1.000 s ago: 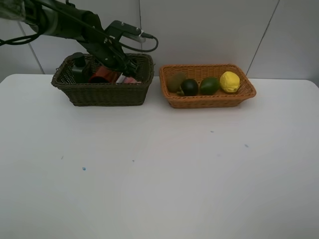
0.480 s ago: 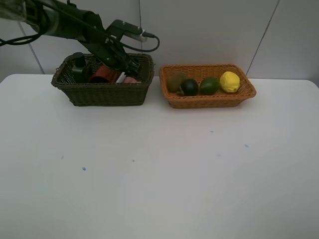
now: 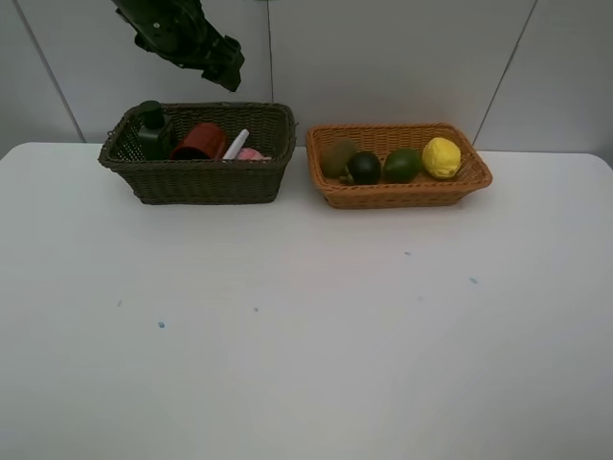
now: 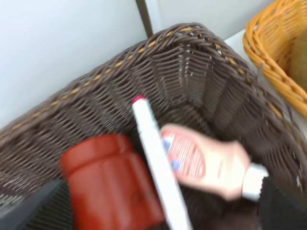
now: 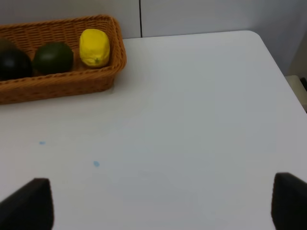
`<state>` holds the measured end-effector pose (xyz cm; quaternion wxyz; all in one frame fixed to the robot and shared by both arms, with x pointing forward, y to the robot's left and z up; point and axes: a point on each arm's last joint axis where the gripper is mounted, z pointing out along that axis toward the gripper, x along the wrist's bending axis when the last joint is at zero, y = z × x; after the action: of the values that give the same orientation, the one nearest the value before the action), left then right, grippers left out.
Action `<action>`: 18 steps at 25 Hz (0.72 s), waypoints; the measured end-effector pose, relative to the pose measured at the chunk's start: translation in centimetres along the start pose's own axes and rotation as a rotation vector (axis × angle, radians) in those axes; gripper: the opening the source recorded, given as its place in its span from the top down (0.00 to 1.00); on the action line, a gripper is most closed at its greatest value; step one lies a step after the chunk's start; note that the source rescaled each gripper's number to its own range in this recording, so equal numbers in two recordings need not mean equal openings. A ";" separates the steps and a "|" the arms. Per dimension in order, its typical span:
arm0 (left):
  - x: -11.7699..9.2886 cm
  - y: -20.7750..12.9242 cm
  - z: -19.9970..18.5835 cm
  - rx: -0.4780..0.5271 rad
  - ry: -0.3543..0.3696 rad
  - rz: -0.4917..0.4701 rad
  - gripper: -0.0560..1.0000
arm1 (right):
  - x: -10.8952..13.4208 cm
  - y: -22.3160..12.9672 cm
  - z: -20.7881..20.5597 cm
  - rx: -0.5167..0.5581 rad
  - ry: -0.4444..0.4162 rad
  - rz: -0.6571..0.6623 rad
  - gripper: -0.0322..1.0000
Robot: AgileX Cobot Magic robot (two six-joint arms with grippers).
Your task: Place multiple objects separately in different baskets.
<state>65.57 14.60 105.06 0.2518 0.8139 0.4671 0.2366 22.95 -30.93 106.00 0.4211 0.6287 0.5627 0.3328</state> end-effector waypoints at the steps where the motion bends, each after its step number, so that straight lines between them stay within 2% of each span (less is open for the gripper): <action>1: 0.2 0.2 -1.6 0.004 0.014 0.011 0.00 | 0.0 0.0 0.0 0.000 0.000 0.000 0.01; 2: 0.7 0.2 -4.5 0.037 0.040 0.026 0.00 | 0.0 0.0 0.0 0.000 0.000 0.000 0.01; 8: 1.9 -0.5 -14.6 0.070 0.127 0.013 0.00 | 0.0 0.0 0.0 0.000 0.000 0.000 0.01; 10: 2.0 -0.8 -16.1 0.077 0.138 0.008 0.00 | 0.0 0.0 0.0 0.000 0.000 0.000 0.01; 12: 2.2 -1.5 -19.5 0.071 0.164 -0.009 0.00 | 0.0 0.0 0.0 0.000 0.000 0.000 0.01; 14: 2.4 -2.8 -22.5 0.054 0.192 -0.015 0.00 | 0.0 0.0 0.0 0.000 0.000 0.000 0.01; 15: 2.3 -4.5 -25.6 0.018 0.214 -0.026 0.00 | 0.0 0.0 0.0 0.000 0.000 0.000 0.01; 18: 2.0 -8.0 -28.6 -0.014 0.240 -0.047 0.00 | 0.0 0.0 0.0 0.000 0.000 0.000 0.01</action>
<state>43.65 25.26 122.10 0.2052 0.7667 0.5113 0.3297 22.95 -30.93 106.00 0.4211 0.6287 0.5627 0.3328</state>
